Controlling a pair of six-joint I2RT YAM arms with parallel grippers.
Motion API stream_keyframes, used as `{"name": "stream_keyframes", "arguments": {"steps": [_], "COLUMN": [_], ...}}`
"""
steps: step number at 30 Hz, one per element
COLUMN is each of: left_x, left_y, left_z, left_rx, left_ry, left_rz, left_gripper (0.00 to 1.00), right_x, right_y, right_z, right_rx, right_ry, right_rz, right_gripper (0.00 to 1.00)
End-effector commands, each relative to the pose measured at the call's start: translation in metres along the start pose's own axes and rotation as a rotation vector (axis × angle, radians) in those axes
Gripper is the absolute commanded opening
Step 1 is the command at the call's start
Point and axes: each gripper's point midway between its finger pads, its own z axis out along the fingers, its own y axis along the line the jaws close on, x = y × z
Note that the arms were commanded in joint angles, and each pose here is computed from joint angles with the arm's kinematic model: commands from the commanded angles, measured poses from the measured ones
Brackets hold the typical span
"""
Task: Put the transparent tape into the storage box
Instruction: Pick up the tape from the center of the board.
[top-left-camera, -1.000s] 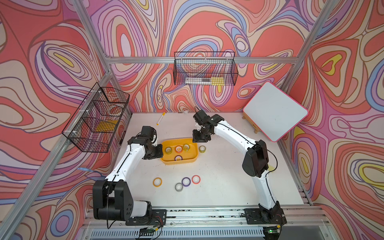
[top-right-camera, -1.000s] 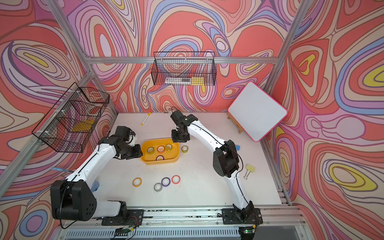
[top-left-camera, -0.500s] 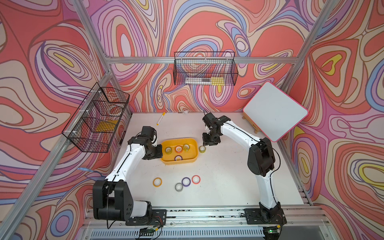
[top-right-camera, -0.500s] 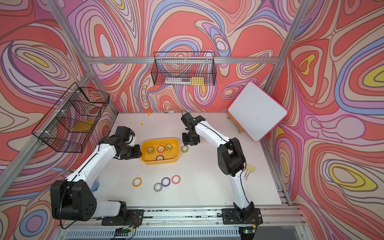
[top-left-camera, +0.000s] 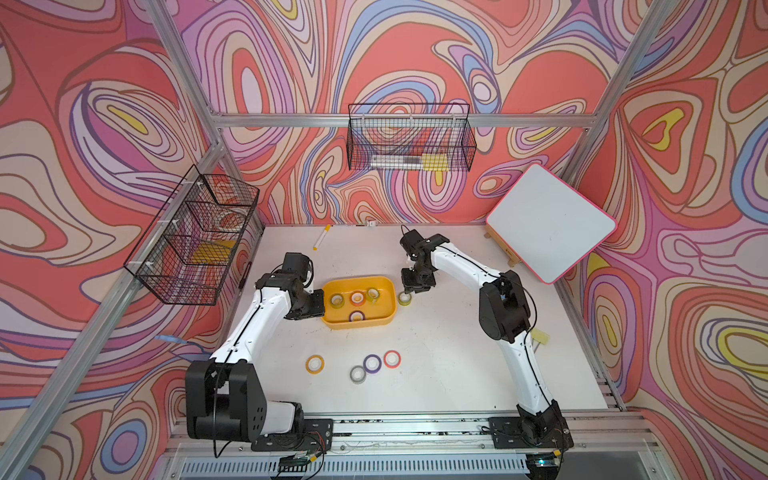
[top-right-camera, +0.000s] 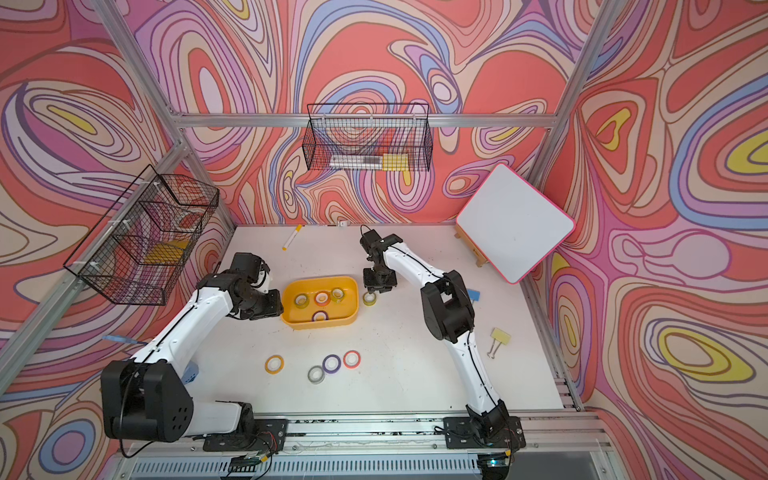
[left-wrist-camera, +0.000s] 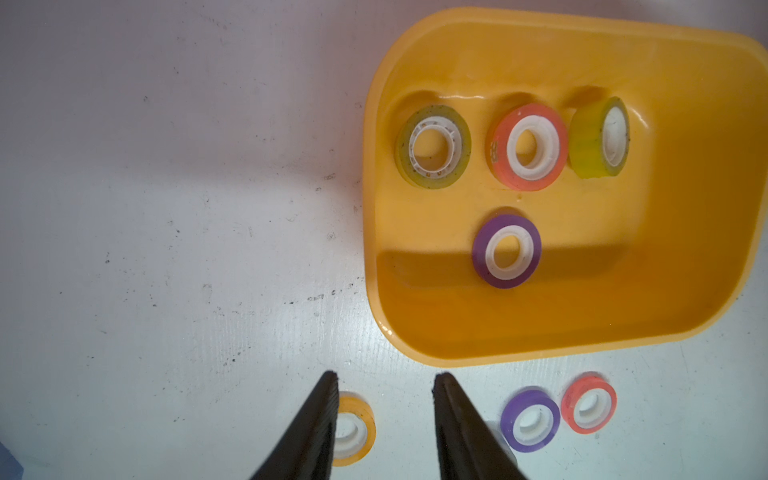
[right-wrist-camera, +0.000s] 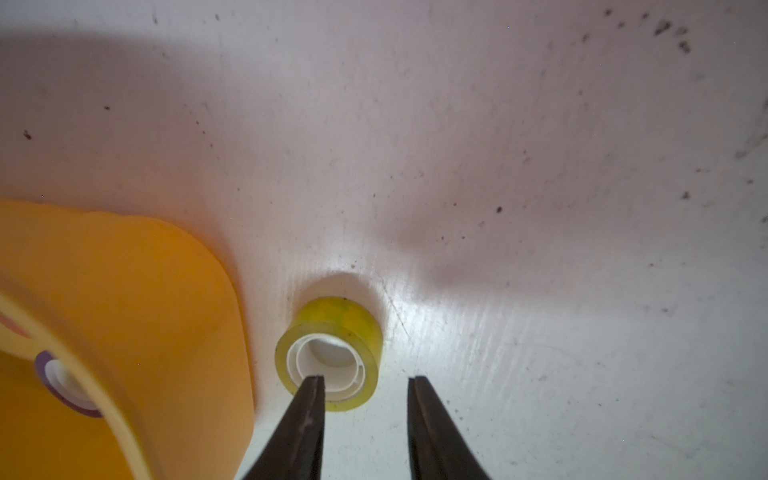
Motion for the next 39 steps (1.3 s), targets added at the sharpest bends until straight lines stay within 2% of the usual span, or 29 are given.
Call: {"name": "stream_keyframes", "arguments": {"steps": [1,7,20,34,39], "left_x": [0.008,0.008,0.010,0.011,0.014], "left_y": [0.000,-0.001,0.000,0.002,0.007], "left_z": [0.001,0.000,0.004,0.007,0.020], "left_rx": [-0.006,0.000,-0.003,-0.014,-0.039], "left_ry": [0.032,0.031,0.048,0.058,0.104], "left_rz": [0.016,0.018,0.012,0.002,-0.026], "left_gripper": [0.43,0.43,0.44,0.45,0.45], "right_x": [-0.002,0.001,0.015,0.014,0.012], "right_y": [-0.004,-0.005,-0.006,-0.005,-0.003], "right_z": [0.007,0.011,0.028,0.035,0.029], "right_rx": [0.021,0.021,-0.003,-0.007,-0.013], "right_ry": [0.007,0.021,0.076,0.079,0.069], "right_rz": [-0.008,-0.004,-0.002,-0.004,-0.006], "right_gripper": [0.33,0.29,0.28,0.17,0.15]}}
